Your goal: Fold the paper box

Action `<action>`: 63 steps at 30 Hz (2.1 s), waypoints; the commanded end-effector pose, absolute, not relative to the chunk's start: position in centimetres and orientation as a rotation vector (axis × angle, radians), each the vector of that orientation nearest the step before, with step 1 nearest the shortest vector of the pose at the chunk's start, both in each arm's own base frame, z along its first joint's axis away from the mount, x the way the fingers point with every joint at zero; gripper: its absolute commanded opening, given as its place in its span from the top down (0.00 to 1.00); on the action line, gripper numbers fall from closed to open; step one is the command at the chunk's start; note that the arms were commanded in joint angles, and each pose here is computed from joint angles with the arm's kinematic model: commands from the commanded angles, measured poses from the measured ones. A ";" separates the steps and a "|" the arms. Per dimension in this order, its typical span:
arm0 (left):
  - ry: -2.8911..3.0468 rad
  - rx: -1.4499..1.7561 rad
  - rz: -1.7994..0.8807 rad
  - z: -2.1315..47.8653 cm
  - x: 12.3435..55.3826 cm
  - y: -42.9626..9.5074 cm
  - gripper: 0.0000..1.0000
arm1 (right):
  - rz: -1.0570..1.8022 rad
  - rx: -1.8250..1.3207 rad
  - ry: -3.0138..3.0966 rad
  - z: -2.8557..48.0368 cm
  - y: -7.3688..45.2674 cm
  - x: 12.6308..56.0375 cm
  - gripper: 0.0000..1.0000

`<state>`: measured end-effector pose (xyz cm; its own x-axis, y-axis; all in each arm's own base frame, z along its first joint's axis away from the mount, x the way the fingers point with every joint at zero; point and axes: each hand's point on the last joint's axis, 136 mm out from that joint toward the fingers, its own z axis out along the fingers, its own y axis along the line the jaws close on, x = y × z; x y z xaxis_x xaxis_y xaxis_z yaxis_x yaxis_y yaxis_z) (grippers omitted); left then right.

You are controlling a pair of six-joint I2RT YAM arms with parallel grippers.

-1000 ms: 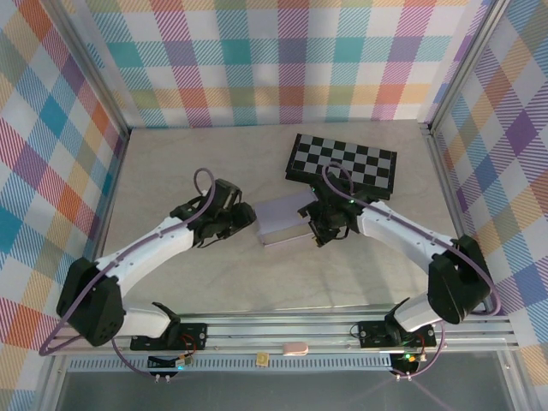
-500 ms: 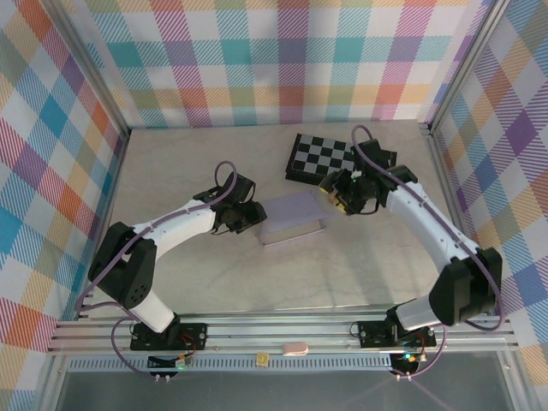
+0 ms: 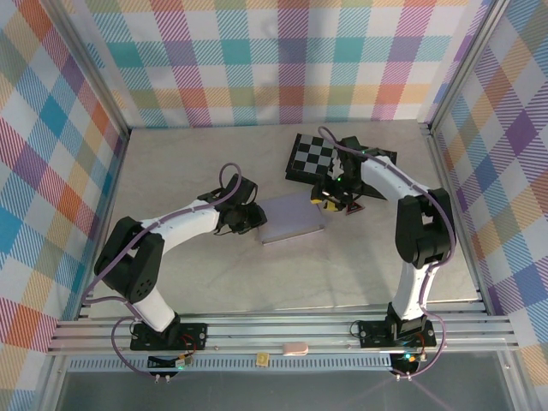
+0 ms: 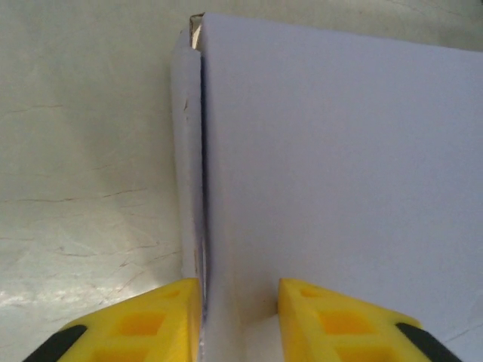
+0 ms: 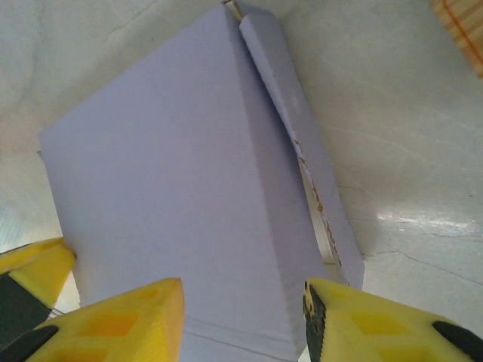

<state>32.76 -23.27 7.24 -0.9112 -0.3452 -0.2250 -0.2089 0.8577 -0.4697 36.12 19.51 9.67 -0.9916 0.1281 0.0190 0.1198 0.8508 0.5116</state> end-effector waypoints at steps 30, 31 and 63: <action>2.783 -0.390 -0.528 6.7 31.4 -21.4 0.70 | 0.705 0.082 3.136 5.2 18.8 33.0 0.73; 2.775 -0.379 -0.530 7.5 31.6 -21.5 0.67 | 0.690 0.080 3.142 5.0 18.6 32.9 0.74; 2.831 -0.442 -0.665 3.1 32.5 -22.5 0.74 | 0.716 0.002 3.164 3.9 20.1 32.6 0.73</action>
<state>33.35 -22.05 4.78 -0.9272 -0.3326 -0.1720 -0.2247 0.8617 -0.4550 33.19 19.37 4.59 -0.9974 0.0117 0.0704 0.0394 0.9133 0.4054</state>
